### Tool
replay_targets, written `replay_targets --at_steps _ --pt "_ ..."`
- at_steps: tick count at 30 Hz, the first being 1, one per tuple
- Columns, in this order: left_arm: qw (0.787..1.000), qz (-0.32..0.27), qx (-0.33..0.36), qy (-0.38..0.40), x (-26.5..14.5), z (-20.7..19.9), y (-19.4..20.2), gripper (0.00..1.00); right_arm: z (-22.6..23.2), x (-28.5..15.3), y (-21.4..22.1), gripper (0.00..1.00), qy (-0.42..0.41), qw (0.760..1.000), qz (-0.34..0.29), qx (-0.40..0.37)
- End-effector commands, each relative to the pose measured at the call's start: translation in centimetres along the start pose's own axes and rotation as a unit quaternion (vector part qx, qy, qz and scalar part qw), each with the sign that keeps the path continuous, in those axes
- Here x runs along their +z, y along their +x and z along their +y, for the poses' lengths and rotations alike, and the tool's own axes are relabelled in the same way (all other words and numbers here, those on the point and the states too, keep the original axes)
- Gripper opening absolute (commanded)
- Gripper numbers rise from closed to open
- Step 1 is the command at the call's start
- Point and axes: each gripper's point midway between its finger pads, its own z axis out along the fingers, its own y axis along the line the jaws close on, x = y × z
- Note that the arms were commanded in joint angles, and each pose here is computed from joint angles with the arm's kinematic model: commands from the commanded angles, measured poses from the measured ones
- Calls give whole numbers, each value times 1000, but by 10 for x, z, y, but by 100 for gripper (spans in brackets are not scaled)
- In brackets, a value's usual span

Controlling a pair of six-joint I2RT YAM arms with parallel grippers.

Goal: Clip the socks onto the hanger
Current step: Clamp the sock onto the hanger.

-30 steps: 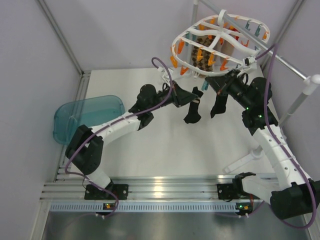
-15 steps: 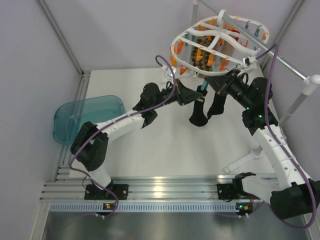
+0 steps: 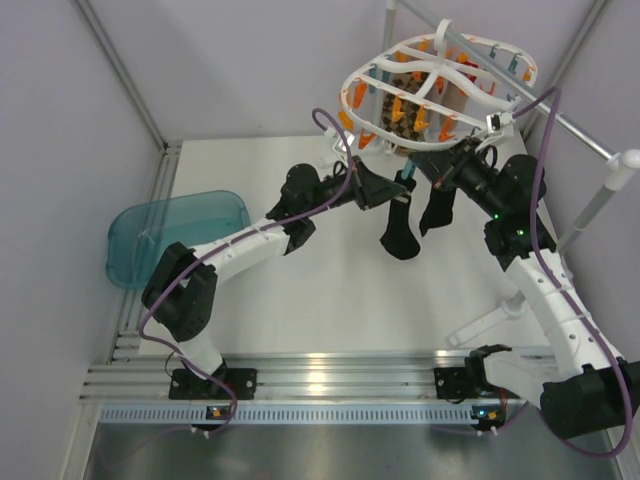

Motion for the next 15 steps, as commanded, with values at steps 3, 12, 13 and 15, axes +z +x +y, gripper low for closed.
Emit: replay_targets --at_steps 3,12,13,15 --pt "998 -30 43 40 11 -19 -24 0 13 -2 -6 0 -33 999 -8 -6" --pt "998 -19 47 42 16 -12 -18 0 17 -5 -7 0 -41 999 -12 -4" --pt "998 -21 47 40 16 -11 -18 0 16 -4 -6 0 -40 999 -11 -4" --pt "998 -22 49 42 15 -13 -19 0 16 -6 -7 0 -39 999 -13 -7"
